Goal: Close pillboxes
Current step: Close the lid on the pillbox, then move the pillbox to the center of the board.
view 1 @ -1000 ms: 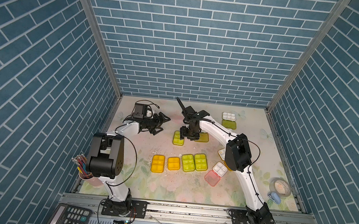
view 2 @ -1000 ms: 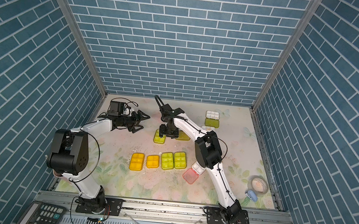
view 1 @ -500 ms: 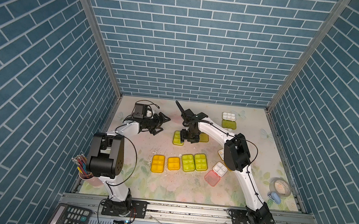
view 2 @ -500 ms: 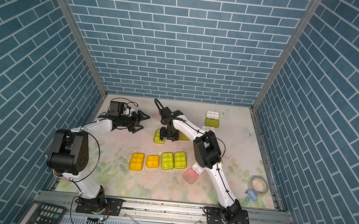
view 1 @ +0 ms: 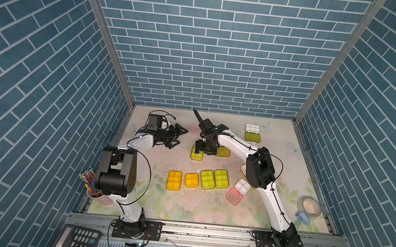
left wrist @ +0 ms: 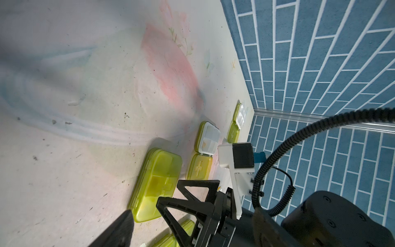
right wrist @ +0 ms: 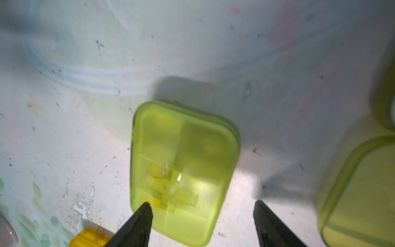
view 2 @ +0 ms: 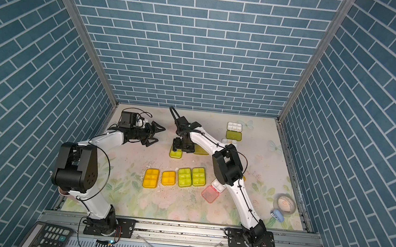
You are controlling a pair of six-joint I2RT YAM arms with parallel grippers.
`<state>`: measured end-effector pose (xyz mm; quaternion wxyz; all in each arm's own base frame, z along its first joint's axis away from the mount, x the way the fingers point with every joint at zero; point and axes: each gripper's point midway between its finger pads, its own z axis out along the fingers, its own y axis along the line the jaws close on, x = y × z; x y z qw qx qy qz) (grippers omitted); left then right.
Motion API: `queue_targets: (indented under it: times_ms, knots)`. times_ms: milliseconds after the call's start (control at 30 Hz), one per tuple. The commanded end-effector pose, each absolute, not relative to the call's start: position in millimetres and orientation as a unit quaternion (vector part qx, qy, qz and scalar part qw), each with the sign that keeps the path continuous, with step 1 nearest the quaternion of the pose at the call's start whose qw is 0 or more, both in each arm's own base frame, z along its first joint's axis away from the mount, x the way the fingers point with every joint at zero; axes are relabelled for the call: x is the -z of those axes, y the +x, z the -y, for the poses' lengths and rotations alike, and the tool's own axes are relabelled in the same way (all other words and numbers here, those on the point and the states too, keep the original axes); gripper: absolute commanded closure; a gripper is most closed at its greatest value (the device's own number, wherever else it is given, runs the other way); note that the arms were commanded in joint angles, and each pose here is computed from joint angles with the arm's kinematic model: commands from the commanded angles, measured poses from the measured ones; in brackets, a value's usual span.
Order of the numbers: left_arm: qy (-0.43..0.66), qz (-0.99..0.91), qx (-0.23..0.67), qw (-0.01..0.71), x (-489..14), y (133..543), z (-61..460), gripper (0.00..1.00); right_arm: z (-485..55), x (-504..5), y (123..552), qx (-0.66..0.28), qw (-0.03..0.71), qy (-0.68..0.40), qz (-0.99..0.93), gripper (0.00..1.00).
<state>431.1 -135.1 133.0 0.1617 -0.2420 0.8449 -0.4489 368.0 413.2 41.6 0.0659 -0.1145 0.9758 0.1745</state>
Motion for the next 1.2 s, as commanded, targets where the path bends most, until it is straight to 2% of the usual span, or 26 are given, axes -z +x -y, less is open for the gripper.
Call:
queue_targets:
  times_ms: [0,133,267,533,733,1167]
  knots:
    - [-0.242,-0.844,0.45,0.164,-133.5,432.4,132.2,0.12,-429.0,-29.3,372.3,-0.186,0.064,-0.101,-0.975,0.23]
    - [-0.247,-0.845,0.448,0.157,-127.6,432.5,132.4,0.12,-432.6,-18.9,377.3,-0.171,0.071,-0.101,-0.978,0.23]
    - [-0.245,-0.844,0.451,0.158,-128.6,432.9,133.0,0.12,-441.9,-11.7,373.6,-0.165,0.069,-0.113,-0.977,0.28]
    - [-0.244,-0.839,0.46,0.161,-135.2,433.7,134.0,0.12,-445.9,-11.4,335.6,-0.137,0.053,-0.122,-0.982,0.33]
    - [-0.247,-0.835,0.463,0.168,-140.4,434.6,130.3,0.12,-467.8,-21.7,312.0,-0.189,0.039,-0.078,-0.978,0.36]
    - [-0.251,-0.835,0.459,0.167,-136.2,434.8,128.2,0.12,-508.2,-29.6,297.3,-0.242,0.042,-0.096,-0.965,0.37]
